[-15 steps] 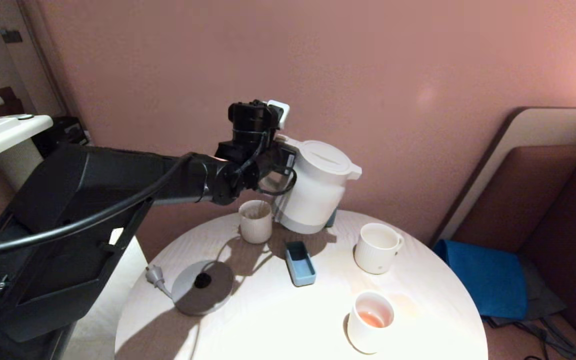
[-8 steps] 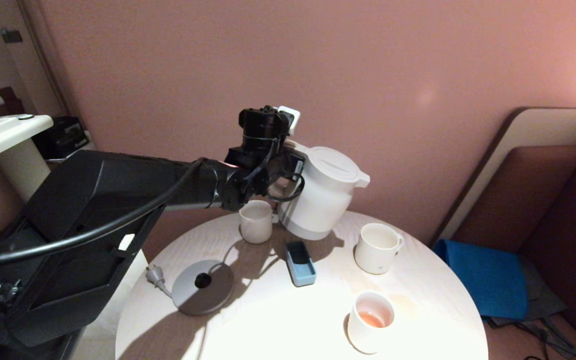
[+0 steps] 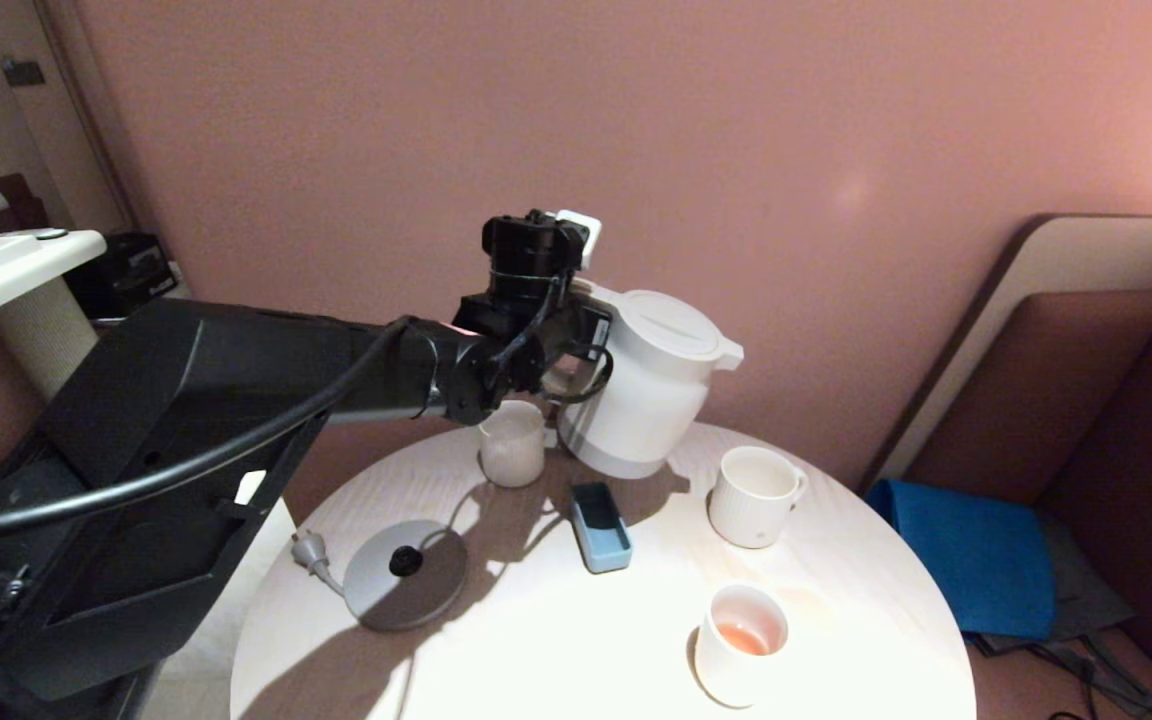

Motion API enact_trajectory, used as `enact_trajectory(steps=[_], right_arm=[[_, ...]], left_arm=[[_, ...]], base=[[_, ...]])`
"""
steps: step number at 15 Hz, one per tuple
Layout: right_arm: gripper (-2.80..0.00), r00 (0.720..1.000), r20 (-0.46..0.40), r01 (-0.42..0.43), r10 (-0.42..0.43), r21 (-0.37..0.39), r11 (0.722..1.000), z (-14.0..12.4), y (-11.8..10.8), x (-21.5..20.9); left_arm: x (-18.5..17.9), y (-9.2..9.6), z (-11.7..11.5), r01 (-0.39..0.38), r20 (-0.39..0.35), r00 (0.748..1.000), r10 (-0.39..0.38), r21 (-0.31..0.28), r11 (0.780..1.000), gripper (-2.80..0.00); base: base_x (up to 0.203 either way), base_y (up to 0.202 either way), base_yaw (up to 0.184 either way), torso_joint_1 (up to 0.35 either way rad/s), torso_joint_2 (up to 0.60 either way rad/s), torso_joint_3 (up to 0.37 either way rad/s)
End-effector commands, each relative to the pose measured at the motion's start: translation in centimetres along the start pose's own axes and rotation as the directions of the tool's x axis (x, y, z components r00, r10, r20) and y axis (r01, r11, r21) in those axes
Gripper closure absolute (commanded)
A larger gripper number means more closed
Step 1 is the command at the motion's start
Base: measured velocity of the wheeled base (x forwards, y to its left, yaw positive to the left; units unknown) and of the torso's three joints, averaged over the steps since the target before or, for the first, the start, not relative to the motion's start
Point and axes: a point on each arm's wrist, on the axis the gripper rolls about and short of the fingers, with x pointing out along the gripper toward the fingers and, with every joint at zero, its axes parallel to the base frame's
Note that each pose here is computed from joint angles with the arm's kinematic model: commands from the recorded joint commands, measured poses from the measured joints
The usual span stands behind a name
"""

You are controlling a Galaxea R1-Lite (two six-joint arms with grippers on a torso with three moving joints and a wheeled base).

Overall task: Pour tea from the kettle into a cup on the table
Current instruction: Pour water into the cup

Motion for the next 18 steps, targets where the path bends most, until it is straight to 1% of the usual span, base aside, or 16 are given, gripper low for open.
enact_trajectory(steps=[1, 4, 6, 7, 9, 12, 14, 17, 18], right_arm=[[0.0, 1.0, -0.001, 0.0, 0.0, -0.002, 1.0, 0.0, 0.0, 0.0], [0.0, 1.0, -0.001, 0.0, 0.0, 0.0, 1.0, 0.0, 0.0, 0.0], [0.0, 1.0, -0.001, 0.0, 0.0, 0.0, 1.0, 0.0, 0.0, 0.0], [0.0, 1.0, -0.001, 0.0, 0.0, -0.002, 1.0, 0.0, 0.0, 0.0], [0.0, 1.0, -0.001, 0.0, 0.0, 0.0, 1.0, 0.0, 0.0, 0.0], [0.0, 1.0, -0.001, 0.0, 0.0, 0.0, 1.0, 0.0, 0.0, 0.0], [0.0, 1.0, -0.001, 0.0, 0.0, 0.0, 1.0, 0.0, 0.0, 0.0], [0.0, 1.0, 0.001, 0.0, 0.0, -0.002, 1.0, 0.0, 0.0, 0.0], [0.0, 1.0, -0.001, 0.0, 0.0, -0.005, 1.0, 0.0, 0.0, 0.0]], left_arm=[[-1.4, 1.2, 1.0, -0.015, 0.0, 1.0, 0.015, -0.019, 1.0, 0.0], [-3.3, 2.8, 0.3, -0.025, -0.053, 0.998, 0.024, -0.021, 0.999, 0.0], [-4.7, 4.0, -0.3, -0.024, -0.087, 0.996, 0.019, -0.055, 0.998, 0.0], [-5.3, 4.7, -0.6, -0.023, -0.085, 0.996, 0.017, -0.07, 0.997, 0.0], [-5.7, 5.7, -1.2, -0.028, -0.037, 0.999, 0.025, -0.094, 0.995, 0.0], [-6.8, 6.0, -2.5, -0.029, -0.05, 0.998, 0.024, -0.098, 0.995, 0.0], [-7.5, 6.3, -2.8, -0.036, -0.038, 0.999, 0.031, -0.133, 0.99, 0.0], [-8.6, 7.0, -3.4, -0.048, -0.061, 0.997, 0.04, -0.148, 0.988, 0.0], [-8.8, 7.2, -3.5, -0.056, -0.065, 0.997, 0.046, -0.161, 0.985, 0.0]], base=[[0.0, 0.0, 0.0, 0.0, 0.0, 0.0], [0.0, 0.0, 0.0, 0.0, 0.0, 0.0], [0.0, 0.0, 0.0, 0.0, 0.0, 0.0], [0.0, 0.0, 0.0, 0.0, 0.0, 0.0], [0.0, 0.0, 0.0, 0.0, 0.0, 0.0], [0.0, 0.0, 0.0, 0.0, 0.0, 0.0], [0.0, 0.0, 0.0, 0.0, 0.0, 0.0], [0.0, 0.0, 0.0, 0.0, 0.0, 0.0], [0.0, 0.0, 0.0, 0.0, 0.0, 0.0]])
